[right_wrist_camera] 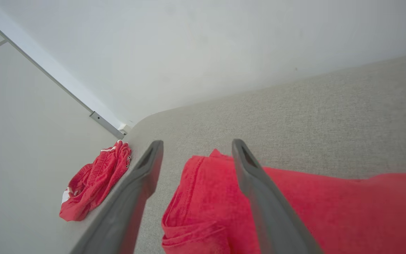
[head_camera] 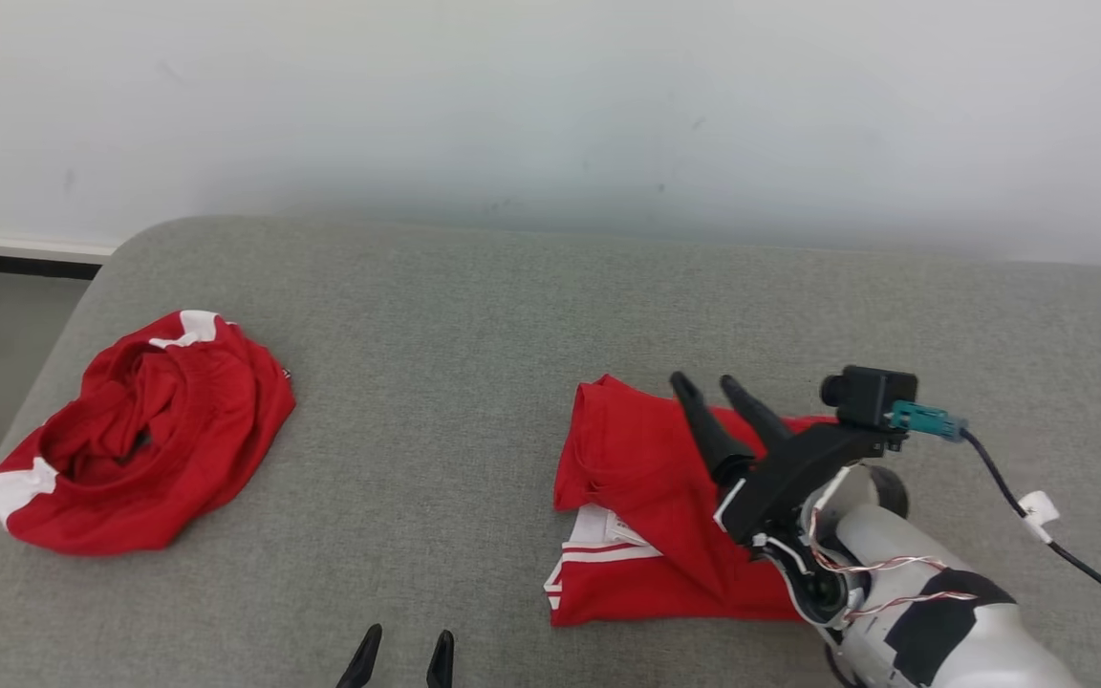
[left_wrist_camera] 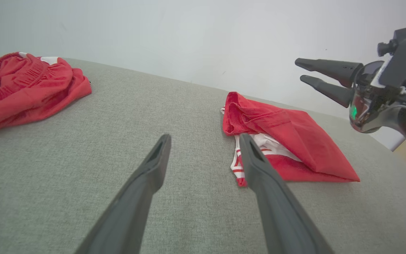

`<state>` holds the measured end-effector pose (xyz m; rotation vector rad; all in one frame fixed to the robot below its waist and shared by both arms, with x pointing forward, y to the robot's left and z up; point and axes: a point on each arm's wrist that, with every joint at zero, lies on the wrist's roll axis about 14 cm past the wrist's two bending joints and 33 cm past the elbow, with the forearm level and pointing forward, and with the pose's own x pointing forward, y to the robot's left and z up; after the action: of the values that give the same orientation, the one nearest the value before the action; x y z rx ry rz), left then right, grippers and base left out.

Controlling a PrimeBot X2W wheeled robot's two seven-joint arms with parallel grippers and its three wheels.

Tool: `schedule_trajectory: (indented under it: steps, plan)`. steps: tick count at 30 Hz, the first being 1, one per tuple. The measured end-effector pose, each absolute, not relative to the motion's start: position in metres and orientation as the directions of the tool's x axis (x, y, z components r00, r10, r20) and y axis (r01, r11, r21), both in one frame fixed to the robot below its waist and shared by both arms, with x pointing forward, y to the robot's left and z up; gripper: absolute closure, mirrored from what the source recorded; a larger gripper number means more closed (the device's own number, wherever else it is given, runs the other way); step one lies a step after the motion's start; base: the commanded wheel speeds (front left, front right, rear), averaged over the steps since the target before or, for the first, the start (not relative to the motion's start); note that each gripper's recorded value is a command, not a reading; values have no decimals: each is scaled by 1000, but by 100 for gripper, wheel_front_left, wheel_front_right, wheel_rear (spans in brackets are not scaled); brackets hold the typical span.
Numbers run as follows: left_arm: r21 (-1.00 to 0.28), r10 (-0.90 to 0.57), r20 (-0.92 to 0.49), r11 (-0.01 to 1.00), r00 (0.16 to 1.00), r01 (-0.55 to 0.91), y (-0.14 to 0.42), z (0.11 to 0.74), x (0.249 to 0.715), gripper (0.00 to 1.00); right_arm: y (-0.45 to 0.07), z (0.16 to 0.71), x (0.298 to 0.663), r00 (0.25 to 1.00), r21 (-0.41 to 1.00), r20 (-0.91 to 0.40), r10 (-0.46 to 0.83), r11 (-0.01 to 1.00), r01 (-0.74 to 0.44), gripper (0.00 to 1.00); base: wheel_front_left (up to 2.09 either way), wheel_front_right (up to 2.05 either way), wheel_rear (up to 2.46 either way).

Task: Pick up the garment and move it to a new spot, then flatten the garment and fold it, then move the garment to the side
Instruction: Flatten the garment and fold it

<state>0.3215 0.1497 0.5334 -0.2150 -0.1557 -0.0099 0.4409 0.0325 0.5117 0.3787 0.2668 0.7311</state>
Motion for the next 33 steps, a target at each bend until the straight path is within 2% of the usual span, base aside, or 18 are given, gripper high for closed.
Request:
schedule_trajectory:
  steps: [10, 17, 22, 23, 24, 25, 27, 33]
  plan:
    - [-224, -17, 171, 973, 985, 55, 142, 539, 331, 0, -35, 513, 453, 810, 315, -75, 581, 785, -534, 0, 0, 0, 0]
    - [-225, -21, 184, 972, 983, 63, 140, 544, 340, 0, -70, 527, 449, 849, 226, -15, 528, 829, -511, 0, 0, 0, 0]
    - [-221, -19, 192, 973, 981, 62, 140, 546, 341, 0, -87, 525, 433, 868, 182, 11, 496, 853, -489, 0, 0, 0, 0]
    - [-221, -18, 191, 973, 981, 61, 141, 546, 340, 0, -90, 527, 430, 872, 174, 19, 489, 857, -484, 12, 0, 0, 0]
    - [-221, -18, 195, 973, 981, 62, 141, 547, 340, 0, -91, 528, 427, 873, 159, 27, 488, 860, -485, 33, 0, 0, 0]
    - [-220, -19, 201, 973, 979, 64, 140, 549, 340, 0, -93, 528, 423, 875, 150, 33, 483, 863, -482, 61, 0, 0, 0]
    - [-217, -18, 212, 974, 977, 65, 141, 553, 339, 0, -95, 527, 410, 876, 126, 51, 479, 867, -482, 100, 0, 0, 0]
    - [-208, -6, 224, 977, 975, 54, 146, 556, 335, 0, -95, 531, 383, 879, 97, 103, 465, 875, -474, 100, 0, 0, 0]
